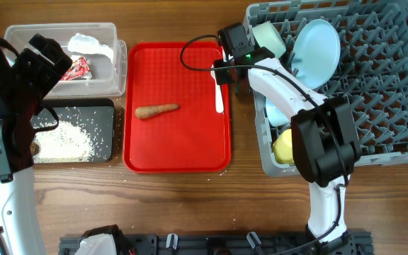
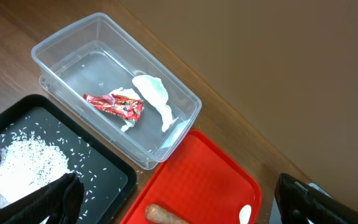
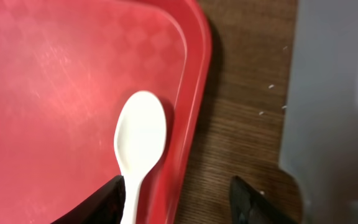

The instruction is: Sort waste into correct bins and load items into the dishwasher rack

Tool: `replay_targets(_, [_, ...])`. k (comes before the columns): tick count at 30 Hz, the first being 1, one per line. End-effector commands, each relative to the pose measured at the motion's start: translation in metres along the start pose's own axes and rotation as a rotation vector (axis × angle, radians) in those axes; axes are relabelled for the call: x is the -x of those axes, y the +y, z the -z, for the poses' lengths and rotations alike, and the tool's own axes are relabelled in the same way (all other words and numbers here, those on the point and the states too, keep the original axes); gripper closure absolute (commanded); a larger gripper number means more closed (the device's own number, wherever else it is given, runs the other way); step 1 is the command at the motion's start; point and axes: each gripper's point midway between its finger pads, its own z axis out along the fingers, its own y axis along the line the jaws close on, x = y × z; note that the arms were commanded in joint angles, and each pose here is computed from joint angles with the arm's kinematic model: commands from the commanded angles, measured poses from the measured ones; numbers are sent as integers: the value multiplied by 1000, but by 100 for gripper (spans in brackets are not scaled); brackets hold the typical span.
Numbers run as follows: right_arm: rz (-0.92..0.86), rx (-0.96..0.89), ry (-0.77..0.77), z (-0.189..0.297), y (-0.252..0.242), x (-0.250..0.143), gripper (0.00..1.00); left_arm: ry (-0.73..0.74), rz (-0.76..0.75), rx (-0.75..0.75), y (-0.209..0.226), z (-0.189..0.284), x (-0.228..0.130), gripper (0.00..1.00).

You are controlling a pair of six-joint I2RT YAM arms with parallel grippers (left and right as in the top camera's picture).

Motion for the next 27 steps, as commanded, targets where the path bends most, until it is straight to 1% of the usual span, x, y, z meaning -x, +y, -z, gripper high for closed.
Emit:
replay_targets(1, [67,39,49,-17,8,-16,49,-19,4,11,2,2,5,0])
replay_targets(7, [197,99,62,-19,30,-23,49,-18,4,11,2,2,5,0])
replay_targets(14, [206,100,85,-27,34,-32,50,-19,3,11,2,2,5,0])
replay_targets(18, [206,96,121,-41,32,-44,55,-19,3,11,2,2,5,0])
replay_targets(21, [206,93,150,-52,31,-54,64,-18,3,10,2,2,5,0])
replay_targets(22, [207,93,153,-53,31,-55,68,-19,3,11,2,2,5,0])
replay_targets(24, [207,93,152,-53,31,-55,85,-19,3,11,2,2,5,0])
replay_targets(25, [207,92,151,-52,31,-55,90,-18,3,10,2,2,5,0])
replay_targets(27, [205,92,156,-52,30,-56,96,-19,4,11,2,2,5,0])
